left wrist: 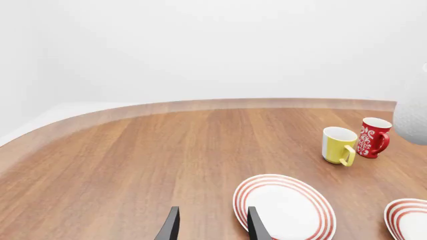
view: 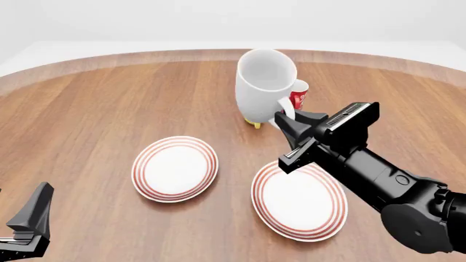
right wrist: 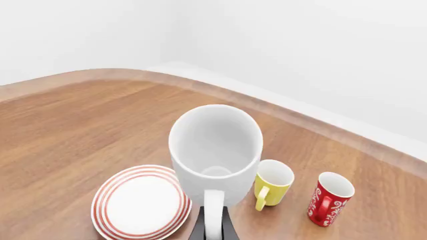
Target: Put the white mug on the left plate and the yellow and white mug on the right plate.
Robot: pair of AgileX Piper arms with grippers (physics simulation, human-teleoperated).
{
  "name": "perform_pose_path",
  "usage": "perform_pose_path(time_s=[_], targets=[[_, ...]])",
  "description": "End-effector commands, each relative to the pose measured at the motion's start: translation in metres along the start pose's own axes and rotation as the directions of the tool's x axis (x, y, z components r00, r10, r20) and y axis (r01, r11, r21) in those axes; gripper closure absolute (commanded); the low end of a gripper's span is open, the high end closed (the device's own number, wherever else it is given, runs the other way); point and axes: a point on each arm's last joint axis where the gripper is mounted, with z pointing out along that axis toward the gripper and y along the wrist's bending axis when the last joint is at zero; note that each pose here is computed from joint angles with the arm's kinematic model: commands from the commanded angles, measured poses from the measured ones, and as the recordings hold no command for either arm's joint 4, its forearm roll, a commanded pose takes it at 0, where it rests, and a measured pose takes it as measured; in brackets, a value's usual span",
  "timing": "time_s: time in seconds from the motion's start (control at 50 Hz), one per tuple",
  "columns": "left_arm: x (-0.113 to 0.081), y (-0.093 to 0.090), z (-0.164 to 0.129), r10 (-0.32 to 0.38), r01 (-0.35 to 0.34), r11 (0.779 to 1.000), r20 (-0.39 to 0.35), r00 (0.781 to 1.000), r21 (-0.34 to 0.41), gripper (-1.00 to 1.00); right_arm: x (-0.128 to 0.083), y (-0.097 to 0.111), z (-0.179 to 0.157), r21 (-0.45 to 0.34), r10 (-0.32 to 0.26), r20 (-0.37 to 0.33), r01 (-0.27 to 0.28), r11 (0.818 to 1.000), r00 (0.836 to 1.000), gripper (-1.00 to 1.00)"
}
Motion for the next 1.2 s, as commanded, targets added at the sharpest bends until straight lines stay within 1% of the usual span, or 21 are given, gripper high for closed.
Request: perform_pose_path(time_s=[0.02, 0.32, 1.2], targets=[[0.0, 0.0, 0.0, 0.0, 0.0, 1.0, 0.0, 1.0, 0.0, -1.0, 0.002, 0.008, 0.01, -0.03, 0.01, -0.002, -0.01, 1.0, 1.0, 1.0], [0.0, 0.0, 0.0, 0.0, 0.0, 1.0, 0.0, 1.0, 0.0, -1.0, 0.009, 0.019, 0.024, -0.068, 0.022, -0.022, -0.023, 0.997, 1.0, 1.0], [0.0, 0.0, 0.0, 0.0, 0.0, 1.0, 0.0, 1.0, 0.0, -1.0, 0.02, 0.052, 0.056, -0.165, 0.036, -0.056, -0.044, 0.985, 0.998, 1.0]])
